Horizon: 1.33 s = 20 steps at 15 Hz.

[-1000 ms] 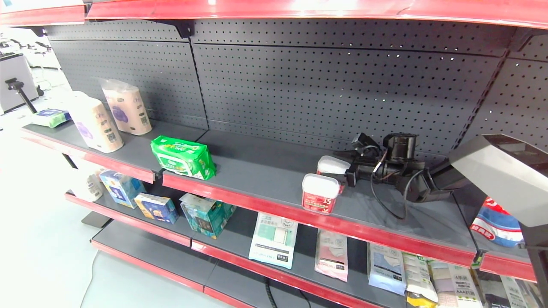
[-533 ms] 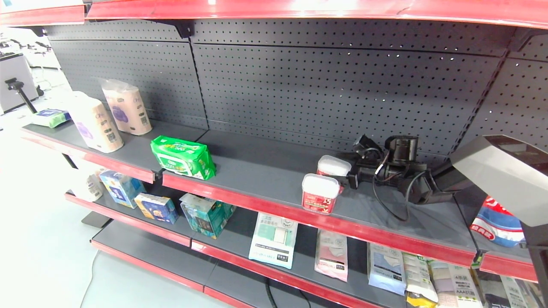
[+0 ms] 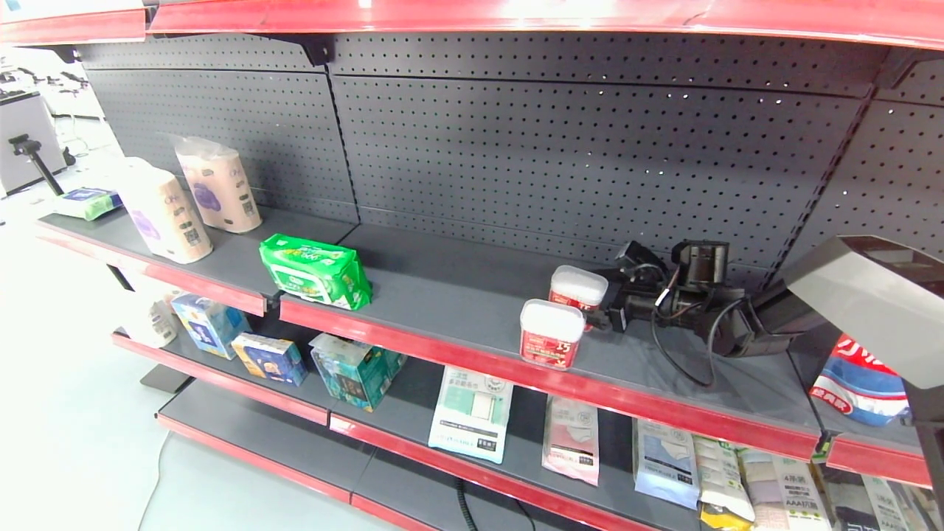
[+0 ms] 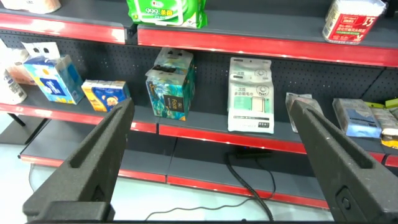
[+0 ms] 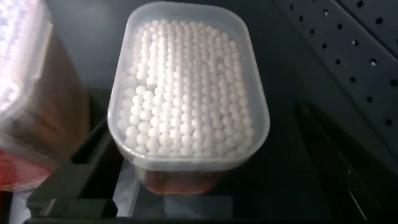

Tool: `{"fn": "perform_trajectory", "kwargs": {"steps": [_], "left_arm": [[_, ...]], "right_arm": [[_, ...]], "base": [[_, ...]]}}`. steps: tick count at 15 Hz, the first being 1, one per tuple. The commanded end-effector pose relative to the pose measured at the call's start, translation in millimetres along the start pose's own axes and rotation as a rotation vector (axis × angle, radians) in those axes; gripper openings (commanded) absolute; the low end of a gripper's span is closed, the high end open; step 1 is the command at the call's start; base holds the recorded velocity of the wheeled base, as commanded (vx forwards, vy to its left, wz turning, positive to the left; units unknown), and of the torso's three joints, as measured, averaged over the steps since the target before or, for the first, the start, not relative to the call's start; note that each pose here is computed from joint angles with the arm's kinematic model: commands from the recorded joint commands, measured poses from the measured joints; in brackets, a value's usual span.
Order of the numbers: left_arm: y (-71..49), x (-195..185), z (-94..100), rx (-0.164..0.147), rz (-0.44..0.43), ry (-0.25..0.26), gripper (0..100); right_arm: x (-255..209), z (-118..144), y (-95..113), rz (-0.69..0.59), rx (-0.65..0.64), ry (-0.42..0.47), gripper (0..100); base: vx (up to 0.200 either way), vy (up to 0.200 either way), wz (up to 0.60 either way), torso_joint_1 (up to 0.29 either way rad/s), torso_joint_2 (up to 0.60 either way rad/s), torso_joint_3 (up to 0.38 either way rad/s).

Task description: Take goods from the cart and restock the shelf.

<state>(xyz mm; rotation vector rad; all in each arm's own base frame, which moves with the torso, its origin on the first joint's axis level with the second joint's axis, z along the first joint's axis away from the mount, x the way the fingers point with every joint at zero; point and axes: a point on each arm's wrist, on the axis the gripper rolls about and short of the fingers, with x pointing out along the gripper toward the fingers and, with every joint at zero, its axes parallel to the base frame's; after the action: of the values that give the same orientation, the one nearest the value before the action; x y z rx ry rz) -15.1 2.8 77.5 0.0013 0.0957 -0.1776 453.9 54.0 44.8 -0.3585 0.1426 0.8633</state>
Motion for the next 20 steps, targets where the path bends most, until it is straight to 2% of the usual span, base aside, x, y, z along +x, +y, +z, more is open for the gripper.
{"fn": "perform_trajectory", "kwargs": {"steps": [1, 9, 15, 20], "left_arm": [[0.0, 0, 0.1, 0.0, 0.0, 0.001, 100], [0.0, 0, 0.1, 0.0, 0.0, 0.001, 100], [0.0, 0, 0.1, 0.0, 0.0, 0.001, 100], [0.0, 0, 0.1, 0.0, 0.0, 0.001, 100]], "right_arm": [[-1, -1, -1, -0.013, 0.002, 0.007, 100], [-11, -6, -4, -0.024, -0.011, 0.022, 100], [-7, -1, -2, 0.04, -0.02, -0.023, 100], [-5, -2, -4, 0.03, -0.027, -0.022, 100]], "base": [[0.0, 0.0, 0.0, 0.0, 0.0, 0.0], [0.0, 0.0, 0.0, 0.0, 0.0, 0.0], [0.0, 0.0, 0.0, 0.0, 0.0, 0.0], [0.0, 0.0, 0.0, 0.0, 0.0, 0.0]]}}
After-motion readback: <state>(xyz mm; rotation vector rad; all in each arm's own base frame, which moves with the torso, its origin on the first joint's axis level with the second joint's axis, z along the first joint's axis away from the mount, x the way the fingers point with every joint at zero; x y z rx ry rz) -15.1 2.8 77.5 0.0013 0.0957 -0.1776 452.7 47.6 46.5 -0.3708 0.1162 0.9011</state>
